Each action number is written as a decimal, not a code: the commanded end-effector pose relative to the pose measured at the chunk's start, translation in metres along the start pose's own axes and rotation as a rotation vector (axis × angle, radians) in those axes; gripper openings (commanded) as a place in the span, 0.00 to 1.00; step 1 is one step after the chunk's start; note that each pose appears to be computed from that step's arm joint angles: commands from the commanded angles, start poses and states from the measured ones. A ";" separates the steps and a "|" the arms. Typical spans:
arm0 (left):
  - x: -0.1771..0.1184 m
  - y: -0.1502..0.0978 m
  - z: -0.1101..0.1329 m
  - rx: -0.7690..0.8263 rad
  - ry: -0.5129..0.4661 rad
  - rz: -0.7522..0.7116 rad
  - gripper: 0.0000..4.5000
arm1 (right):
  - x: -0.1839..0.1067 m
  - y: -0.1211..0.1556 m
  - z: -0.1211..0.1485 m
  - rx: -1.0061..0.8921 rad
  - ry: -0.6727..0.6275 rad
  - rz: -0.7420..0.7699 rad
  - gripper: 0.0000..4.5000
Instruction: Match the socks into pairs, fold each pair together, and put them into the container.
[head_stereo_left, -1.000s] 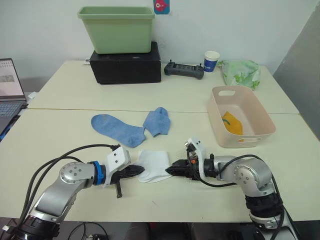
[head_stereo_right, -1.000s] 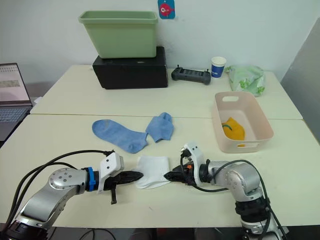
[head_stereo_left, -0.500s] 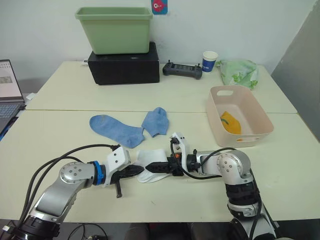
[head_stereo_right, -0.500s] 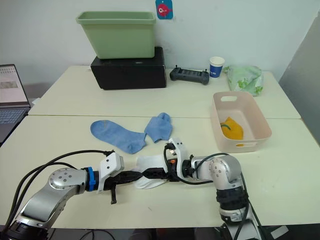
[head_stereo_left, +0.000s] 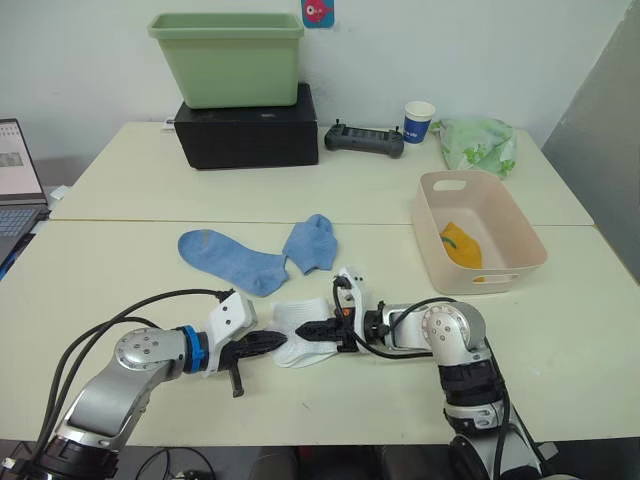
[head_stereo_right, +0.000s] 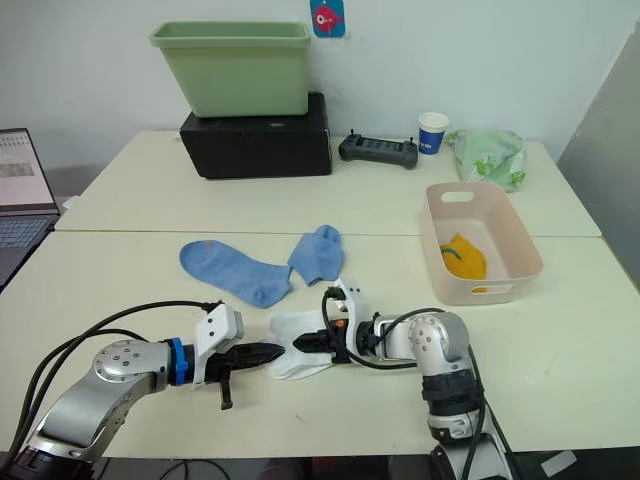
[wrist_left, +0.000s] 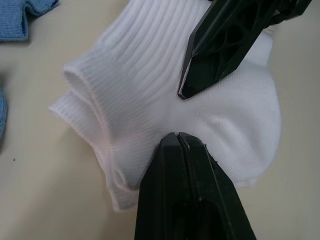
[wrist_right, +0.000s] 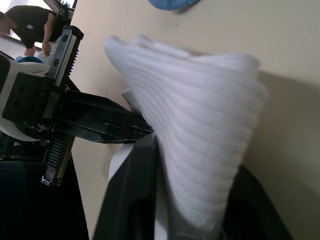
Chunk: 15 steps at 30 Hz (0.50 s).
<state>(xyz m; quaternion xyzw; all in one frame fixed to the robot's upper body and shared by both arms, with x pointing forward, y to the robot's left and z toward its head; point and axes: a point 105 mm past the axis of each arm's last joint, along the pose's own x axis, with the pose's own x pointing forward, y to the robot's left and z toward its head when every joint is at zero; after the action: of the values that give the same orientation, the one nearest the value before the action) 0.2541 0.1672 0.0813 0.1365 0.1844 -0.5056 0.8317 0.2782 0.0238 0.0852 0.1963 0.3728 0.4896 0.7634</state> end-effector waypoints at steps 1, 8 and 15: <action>-0.001 -0.001 0.030 -0.058 -0.120 -0.024 0.00 | -0.014 0.003 0.010 -0.103 -0.071 -0.027 0.01; 0.015 -0.007 0.115 -0.003 -0.281 -0.183 0.13 | -0.091 0.016 0.037 -0.364 -0.306 -0.128 0.00; 0.039 -0.004 0.166 0.097 -0.282 -0.213 0.62 | -0.172 0.026 0.066 -0.410 -0.709 -0.302 0.00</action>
<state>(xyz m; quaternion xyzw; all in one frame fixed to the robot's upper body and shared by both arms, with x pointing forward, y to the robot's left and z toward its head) 0.2919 0.0647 0.2088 0.0802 0.0546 -0.6189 0.7795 0.2762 -0.1081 0.1966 0.1441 0.0428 0.3499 0.9246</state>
